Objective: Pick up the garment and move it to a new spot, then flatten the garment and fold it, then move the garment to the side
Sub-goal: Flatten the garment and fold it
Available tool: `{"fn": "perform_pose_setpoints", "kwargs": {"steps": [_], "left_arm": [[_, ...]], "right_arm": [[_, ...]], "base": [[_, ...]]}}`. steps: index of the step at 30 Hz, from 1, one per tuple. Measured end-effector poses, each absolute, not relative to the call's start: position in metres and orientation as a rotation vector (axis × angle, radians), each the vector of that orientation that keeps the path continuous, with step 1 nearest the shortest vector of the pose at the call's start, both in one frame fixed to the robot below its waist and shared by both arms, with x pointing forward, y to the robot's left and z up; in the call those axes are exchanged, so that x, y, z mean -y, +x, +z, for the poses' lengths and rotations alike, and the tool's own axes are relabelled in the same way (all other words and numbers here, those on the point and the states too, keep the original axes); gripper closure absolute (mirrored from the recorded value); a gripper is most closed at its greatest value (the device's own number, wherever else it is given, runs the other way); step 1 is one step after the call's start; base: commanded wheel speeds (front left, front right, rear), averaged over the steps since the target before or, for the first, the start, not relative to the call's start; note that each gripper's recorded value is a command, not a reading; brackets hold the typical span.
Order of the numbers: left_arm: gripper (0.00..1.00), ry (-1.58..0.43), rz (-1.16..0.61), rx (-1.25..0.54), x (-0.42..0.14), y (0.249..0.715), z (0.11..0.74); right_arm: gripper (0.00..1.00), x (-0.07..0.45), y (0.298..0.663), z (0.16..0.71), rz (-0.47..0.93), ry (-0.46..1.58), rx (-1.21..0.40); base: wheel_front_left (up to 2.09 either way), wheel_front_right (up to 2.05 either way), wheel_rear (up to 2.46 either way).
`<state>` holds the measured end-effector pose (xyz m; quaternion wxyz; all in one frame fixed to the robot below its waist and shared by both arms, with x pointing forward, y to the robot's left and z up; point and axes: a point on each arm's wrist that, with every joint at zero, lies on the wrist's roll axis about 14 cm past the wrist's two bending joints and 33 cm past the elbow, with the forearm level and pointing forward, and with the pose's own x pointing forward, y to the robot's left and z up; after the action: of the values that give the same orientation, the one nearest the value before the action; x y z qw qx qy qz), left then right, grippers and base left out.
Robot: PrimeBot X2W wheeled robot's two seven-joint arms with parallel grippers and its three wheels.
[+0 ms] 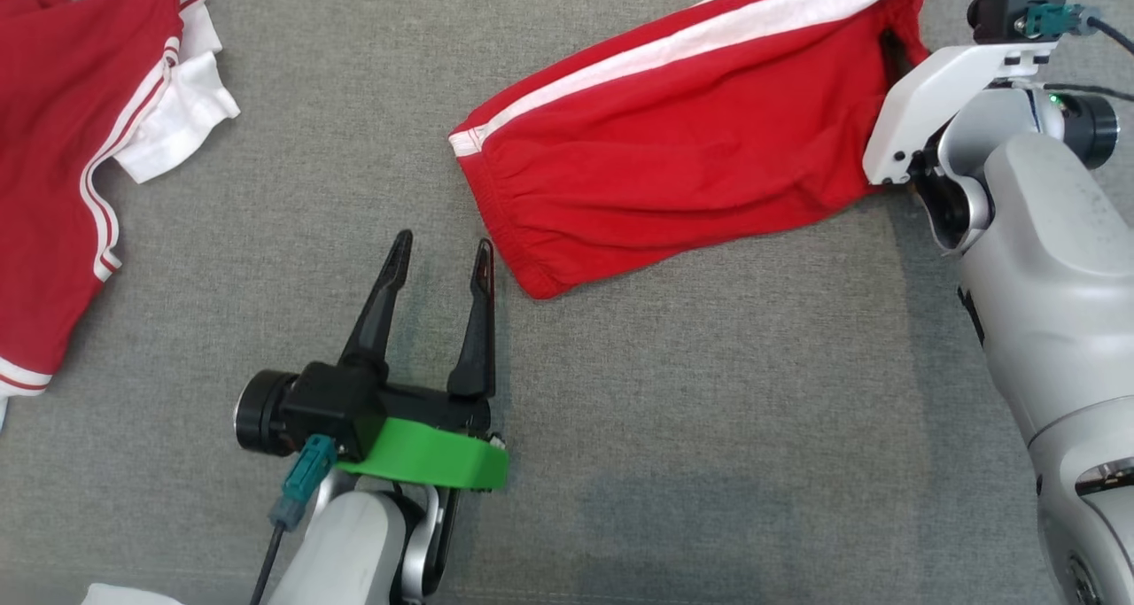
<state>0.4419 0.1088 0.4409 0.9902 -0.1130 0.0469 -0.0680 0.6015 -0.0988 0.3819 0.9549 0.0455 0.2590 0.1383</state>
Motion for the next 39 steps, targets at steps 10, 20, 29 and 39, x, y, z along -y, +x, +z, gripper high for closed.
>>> {"fn": "perform_pose_setpoints", "kwargs": {"steps": [10, 20, 29, 39], "left_arm": [[0.00, -0.217, -0.157, -0.144, -0.104, 0.395, 0.436], [0.00, -0.215, -0.142, -0.069, -0.113, 0.367, 0.465], [0.00, -0.241, -0.132, -0.029, -0.116, 0.343, 0.480], [0.00, -0.245, -0.171, -0.038, -0.102, 0.350, 0.478]], "right_arm": [[1.00, 0.129, 0.546, 0.390, 0.184, 0.337, -0.546], [1.00, 0.279, 0.472, 0.415, -0.144, 0.399, -0.508], [1.00, 0.259, 0.477, 0.473, -0.082, 0.427, -0.333], [1.00, 0.105, 0.476, 0.481, 0.250, 0.498, -0.373]], "base": [[0.00, 0.00, 0.00], [0.00, 0.00, 0.00], [0.00, 0.00, 0.00], [0.00, 0.00, 0.00]]}}
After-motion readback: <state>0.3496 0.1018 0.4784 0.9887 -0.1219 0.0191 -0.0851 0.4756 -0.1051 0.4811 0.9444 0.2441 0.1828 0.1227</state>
